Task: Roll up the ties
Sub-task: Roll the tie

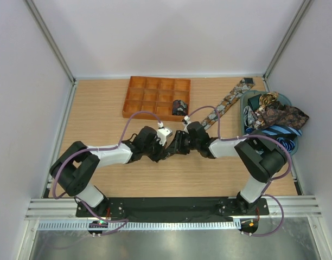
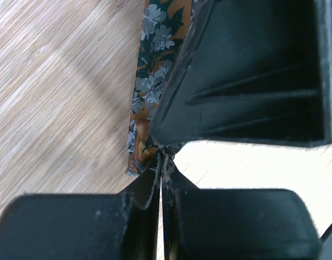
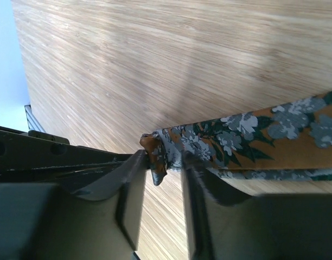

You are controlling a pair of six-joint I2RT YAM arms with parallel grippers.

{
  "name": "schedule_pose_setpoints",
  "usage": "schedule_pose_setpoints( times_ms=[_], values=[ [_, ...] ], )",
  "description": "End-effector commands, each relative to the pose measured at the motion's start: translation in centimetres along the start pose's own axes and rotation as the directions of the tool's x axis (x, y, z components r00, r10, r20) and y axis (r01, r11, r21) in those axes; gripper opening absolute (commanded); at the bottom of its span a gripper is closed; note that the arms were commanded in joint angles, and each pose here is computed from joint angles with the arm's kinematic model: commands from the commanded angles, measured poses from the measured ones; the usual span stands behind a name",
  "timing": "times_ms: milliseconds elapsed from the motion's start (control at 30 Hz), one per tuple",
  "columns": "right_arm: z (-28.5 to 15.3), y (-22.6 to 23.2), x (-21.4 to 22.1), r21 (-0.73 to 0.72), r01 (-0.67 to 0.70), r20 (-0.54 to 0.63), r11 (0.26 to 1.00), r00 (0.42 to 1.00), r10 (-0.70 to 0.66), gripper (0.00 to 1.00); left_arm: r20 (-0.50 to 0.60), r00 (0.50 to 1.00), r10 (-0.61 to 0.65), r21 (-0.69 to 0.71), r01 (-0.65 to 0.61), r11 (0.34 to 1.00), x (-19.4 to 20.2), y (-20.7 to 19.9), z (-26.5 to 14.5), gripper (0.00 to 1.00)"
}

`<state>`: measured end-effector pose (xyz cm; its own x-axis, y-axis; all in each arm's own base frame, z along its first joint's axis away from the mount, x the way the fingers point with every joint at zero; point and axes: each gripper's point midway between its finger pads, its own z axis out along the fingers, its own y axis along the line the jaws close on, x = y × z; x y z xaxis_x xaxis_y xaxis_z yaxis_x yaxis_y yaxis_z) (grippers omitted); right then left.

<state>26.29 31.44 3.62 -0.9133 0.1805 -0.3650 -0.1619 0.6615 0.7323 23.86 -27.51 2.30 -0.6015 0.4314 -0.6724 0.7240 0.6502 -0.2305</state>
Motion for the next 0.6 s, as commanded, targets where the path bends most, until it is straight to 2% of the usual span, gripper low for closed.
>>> schedule_pose_setpoints(
  times_ms=[0,67,167,333,500,567],
  values=[
    [-0.8,1.7,-2.0,-0.009,0.054,0.061,0.999,0.997,-0.053,0.37,-0.043,0.999,-0.009,-0.023,0.008,1.000,0.8,0.3,-0.2,0.00],
    [-0.9,2.0,-2.1,-0.015,0.058,0.057,0.998,0.997,-0.057,0.31,-0.027,1.000,-0.005,-0.015,0.005,1.000,0.3,0.0,-0.5,0.00],
    [-0.8,2.1,-1.9,-0.017,0.066,0.042,0.998,0.997,-0.065,0.30,-0.011,1.000,0.005,-0.012,-0.005,1.000,-0.3,-0.1,-0.8,0.00],
    [-0.6,1.5,-1.6,0.011,0.080,0.027,0.997,0.996,-0.080,0.15,0.010,1.000,0.013,-0.011,-0.013,1.000,-1.1,-0.2,-1.1,0.00],
    [-0.1,0.3,-0.9,0.045,0.093,-0.002,0.995,0.996,-0.093,0.07,0.035,0.999,0.018,-0.009,-0.018,1.000,-1.9,-0.4,-1.5,0.08],
    [0.1,-0.2,-0.7,0.056,0.094,-0.012,0.994,0.996,-0.094,0.05,0.060,0.998,0.016,-0.022,-0.015,1.000,-2.6,-0.3,-2.0,0.16]
  ],
)
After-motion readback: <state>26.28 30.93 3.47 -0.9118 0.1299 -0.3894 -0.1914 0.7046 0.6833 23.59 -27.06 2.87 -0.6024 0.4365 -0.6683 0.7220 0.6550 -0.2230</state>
